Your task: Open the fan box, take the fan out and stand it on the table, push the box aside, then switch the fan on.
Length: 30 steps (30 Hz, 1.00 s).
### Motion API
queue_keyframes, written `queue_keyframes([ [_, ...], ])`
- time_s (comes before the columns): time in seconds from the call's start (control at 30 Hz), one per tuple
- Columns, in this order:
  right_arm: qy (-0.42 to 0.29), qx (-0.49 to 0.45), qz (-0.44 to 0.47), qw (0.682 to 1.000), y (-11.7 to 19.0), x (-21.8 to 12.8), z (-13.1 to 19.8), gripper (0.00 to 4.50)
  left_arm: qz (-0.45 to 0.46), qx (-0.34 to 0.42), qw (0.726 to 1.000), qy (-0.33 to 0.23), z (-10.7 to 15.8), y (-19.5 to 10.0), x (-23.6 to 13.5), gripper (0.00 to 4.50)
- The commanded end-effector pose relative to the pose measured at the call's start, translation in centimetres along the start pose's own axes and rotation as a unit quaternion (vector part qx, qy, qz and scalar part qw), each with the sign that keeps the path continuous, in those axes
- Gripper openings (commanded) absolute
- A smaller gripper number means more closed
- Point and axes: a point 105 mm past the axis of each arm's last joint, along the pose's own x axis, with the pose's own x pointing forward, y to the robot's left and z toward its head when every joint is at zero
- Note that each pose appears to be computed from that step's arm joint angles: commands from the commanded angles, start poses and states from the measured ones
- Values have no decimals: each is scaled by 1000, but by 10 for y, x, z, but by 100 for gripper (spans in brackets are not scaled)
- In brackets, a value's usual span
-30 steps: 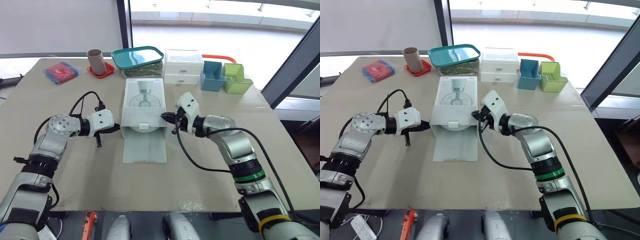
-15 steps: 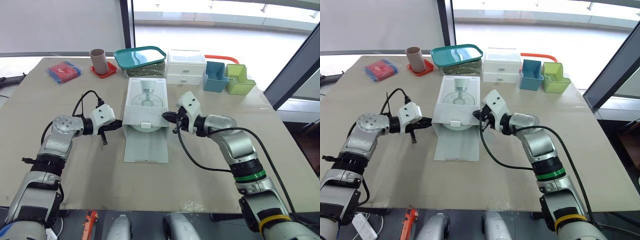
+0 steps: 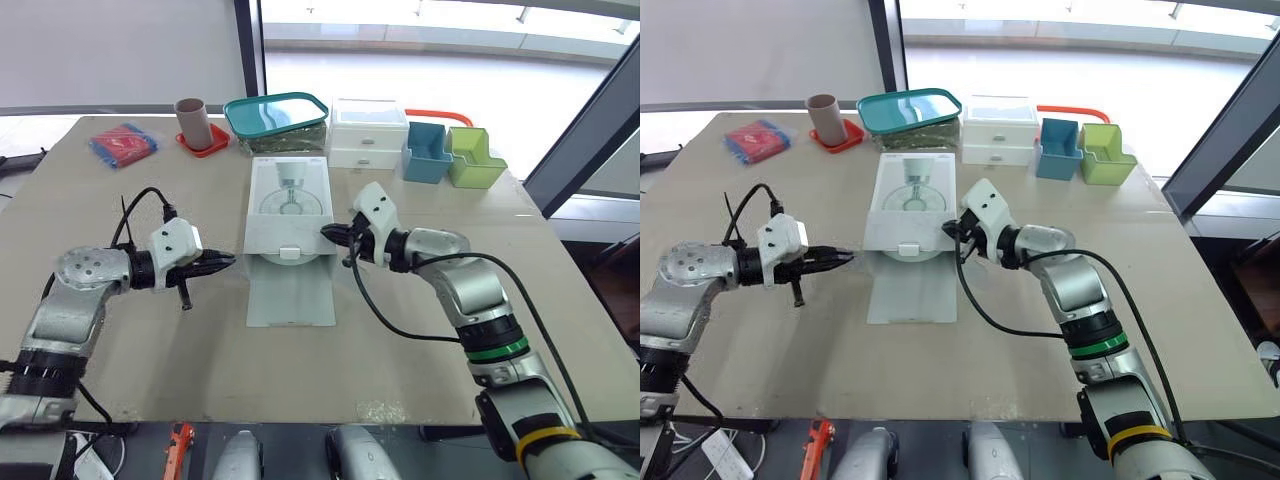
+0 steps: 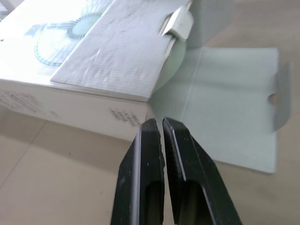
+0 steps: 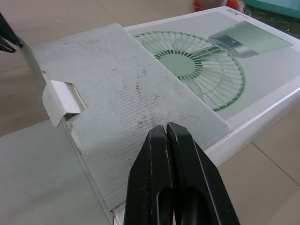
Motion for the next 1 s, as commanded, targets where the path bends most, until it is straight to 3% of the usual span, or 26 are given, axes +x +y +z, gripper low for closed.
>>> queue_keyframes([
  [0.03,8,-3,10,1000,1,2,-1,4,10,-7,998,-66,40,-10,-7,27],
  [0.2,10,-5,15,1000,1,3,-1,4,-47,-102,978,-176,86,-52,-1,27],
  [0.37,18,-7,26,999,4,3,-4,4,-54,-162,974,-152,70,-79,19,27],
  [0.57,22,-8,31,999,4,2,-4,4,-30,-209,967,-140,57,-86,24,27],
  [0.73,24,-11,41,999,5,2,-1,0,2,-313,939,-145,44,-105,29,180],
  [0.83,21,-15,43,999,5,3,3,0,37,-393,904,-165,35,-109,30,287],
  [0.93,16,-13,35,999,2,5,5,0,85,-425,887,-159,25,-101,33,386],
  [1.0,14,-12,28,999,0,4,6,0,126,-471,856,-173,15,-89,36,444],
])
